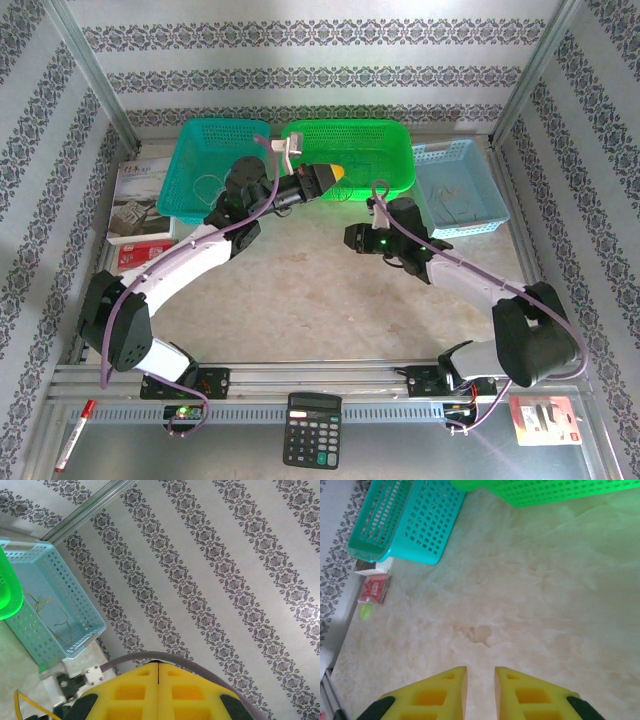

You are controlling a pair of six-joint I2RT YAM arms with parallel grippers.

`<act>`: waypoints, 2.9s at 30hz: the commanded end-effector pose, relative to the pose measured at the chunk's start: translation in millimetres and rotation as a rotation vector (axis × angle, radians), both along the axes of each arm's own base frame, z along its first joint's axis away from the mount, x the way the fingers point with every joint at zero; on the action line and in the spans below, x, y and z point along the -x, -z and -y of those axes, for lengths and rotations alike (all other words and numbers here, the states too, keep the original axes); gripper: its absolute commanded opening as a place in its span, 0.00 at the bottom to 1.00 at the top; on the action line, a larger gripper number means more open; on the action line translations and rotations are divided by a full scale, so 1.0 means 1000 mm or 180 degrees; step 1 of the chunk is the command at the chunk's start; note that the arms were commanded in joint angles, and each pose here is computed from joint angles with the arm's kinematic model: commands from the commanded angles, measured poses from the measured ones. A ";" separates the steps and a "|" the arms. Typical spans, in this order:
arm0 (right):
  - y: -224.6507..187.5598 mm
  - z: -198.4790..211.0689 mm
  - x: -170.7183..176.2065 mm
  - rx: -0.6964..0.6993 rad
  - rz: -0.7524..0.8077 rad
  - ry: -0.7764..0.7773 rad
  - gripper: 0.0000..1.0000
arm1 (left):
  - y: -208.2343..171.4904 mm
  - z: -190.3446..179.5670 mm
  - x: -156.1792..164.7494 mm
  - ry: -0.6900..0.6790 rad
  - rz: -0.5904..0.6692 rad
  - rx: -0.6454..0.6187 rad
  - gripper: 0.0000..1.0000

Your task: Untangle the cables

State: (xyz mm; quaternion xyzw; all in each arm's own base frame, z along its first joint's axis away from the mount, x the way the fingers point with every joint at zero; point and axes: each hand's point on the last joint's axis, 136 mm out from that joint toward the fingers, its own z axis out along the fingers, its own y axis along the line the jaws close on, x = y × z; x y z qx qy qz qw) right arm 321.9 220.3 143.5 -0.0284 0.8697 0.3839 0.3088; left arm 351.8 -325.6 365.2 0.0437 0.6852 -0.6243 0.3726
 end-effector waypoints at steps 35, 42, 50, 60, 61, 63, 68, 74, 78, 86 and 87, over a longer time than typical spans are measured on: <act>-0.159 0.015 -0.014 -0.1792 0.0275 0.0255 0.64 | -0.008 0.014 0.024 0.0454 0.0623 0.0189 0.00; -0.158 -0.006 -0.015 -0.1907 0.0197 0.0098 0.59 | -0.008 0.014 0.023 0.0449 0.0625 0.0195 0.00; -0.157 -0.020 -0.013 -0.2001 0.0142 -0.0046 0.16 | -0.006 0.015 0.022 0.0440 0.0620 0.0193 0.00; -0.111 0.041 -0.031 -0.1724 0.0029 0.0505 0.00 | -0.015 -0.006 0.018 0.0232 0.0693 0.0133 0.00; -0.105 0.051 -0.033 -0.1665 0.0028 0.0590 0.00 | -0.015 -0.011 0.017 0.0186 0.0693 0.0126 0.00; -0.085 0.074 -0.036 -0.1420 -0.0010 0.0818 0.00 | -0.017 -0.023 0.015 0.0093 0.0701 0.0131 0.00; -0.063 0.113 -0.040 -0.0957 -0.0011 0.1253 0.00 | -0.012 -0.043 0.010 -0.0059 0.0651 0.0118 0.00; -0.071 0.135 -0.053 -0.0768 0.0105 0.1531 0.00 | 0.009 -0.048 0.007 -0.0134 0.0534 0.0046 0.18; -0.082 0.162 -0.071 -0.0551 0.0253 0.1885 0.00 | 0.020 -0.052 0.005 -0.0193 0.0478 -0.0060 0.63; -0.091 0.247 -0.098 -0.0034 0.0460 0.2873 0.00 | 0.037 -0.074 0.004 -0.0429 0.0363 -0.0459 1.00; -0.090 0.261 -0.101 0.0028 0.0466 0.3018 0.00 | 0.039 -0.078 0.005 -0.0465 0.0340 -0.0503 1.00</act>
